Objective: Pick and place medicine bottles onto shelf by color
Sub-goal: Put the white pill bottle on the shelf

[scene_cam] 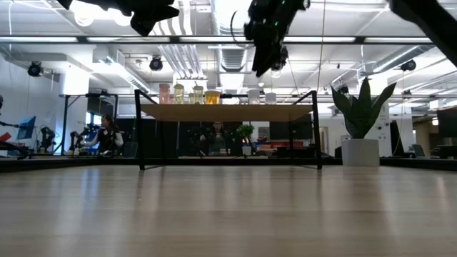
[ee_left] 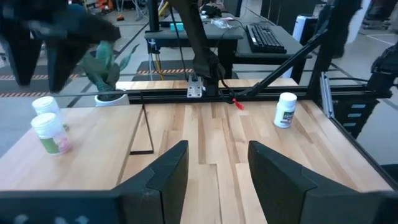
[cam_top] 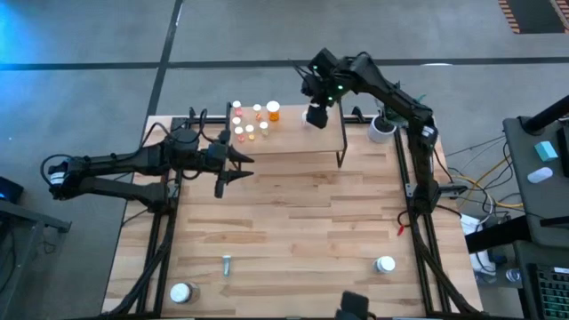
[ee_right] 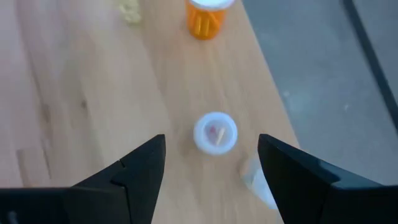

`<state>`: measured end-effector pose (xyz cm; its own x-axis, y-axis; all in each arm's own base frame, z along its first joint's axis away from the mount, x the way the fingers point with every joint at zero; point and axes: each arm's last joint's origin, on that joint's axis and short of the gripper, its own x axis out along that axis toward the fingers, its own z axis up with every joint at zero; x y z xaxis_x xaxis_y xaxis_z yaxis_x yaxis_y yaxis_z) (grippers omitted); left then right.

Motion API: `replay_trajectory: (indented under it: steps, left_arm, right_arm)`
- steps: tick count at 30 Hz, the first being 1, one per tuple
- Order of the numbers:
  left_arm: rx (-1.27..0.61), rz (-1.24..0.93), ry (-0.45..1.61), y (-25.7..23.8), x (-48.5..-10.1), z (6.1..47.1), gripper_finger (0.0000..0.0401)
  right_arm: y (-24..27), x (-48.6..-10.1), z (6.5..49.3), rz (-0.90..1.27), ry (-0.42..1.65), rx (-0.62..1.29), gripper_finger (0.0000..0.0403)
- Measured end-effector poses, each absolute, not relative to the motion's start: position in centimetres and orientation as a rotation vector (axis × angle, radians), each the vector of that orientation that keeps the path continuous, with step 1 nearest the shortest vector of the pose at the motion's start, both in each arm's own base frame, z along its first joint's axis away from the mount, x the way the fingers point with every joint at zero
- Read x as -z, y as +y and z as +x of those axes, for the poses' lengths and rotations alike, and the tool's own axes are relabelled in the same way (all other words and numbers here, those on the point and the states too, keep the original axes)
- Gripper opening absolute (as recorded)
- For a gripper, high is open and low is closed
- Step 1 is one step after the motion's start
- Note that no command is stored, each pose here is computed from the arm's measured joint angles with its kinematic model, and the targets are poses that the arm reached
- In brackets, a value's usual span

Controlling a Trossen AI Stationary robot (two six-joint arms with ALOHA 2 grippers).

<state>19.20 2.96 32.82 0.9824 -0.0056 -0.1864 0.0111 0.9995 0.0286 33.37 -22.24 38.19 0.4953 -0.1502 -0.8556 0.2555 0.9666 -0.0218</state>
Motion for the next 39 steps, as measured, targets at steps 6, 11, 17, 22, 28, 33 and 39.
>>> replay_trajectory:
  steps: [6,11,17,22,28,33,39]
  left_arm:
    - [0.06,0.045,0.131,1.8,-32.0,19.5,0.0151]
    - [0.072,0.036,0.009,1.0,-29.4,19.5,0.0151]
    - [0.108,-0.04,-0.166,0.3,-27.0,18.8,0.0151]
    - [0.116,-0.045,-0.186,0.1,-26.5,18.6,0.0151]
    - [0.103,-0.033,-0.184,0.1,-26.5,18.7,0.0151]
    - [0.106,-0.048,-0.184,0.1,-26.5,18.7,0.0151]
    - [0.105,-0.034,-0.185,0.1,-26.5,18.7,0.0151]
  right_arm:
    - [-16.5,-41.0,32.3,0.104,1.022,0.172,0.0245]
    - [-8.6,-41.4,32.0,0.05,1.047,0.032,0.024]
    - [0.3,-39.5,29.1,0.047,0.975,-0.04,0.0239]
    - [6.2,-36.2,24.7,0.177,0.975,-0.099,0.0238]
    - [10.8,-32.4,21.7,0.304,1.091,0.038,0.0237]
    - [14.2,-30.3,21.3,0.308,1.231,0.07,0.0237]
    - [17.1,-28.6,20.4,0.426,1.352,0.24,0.0237]
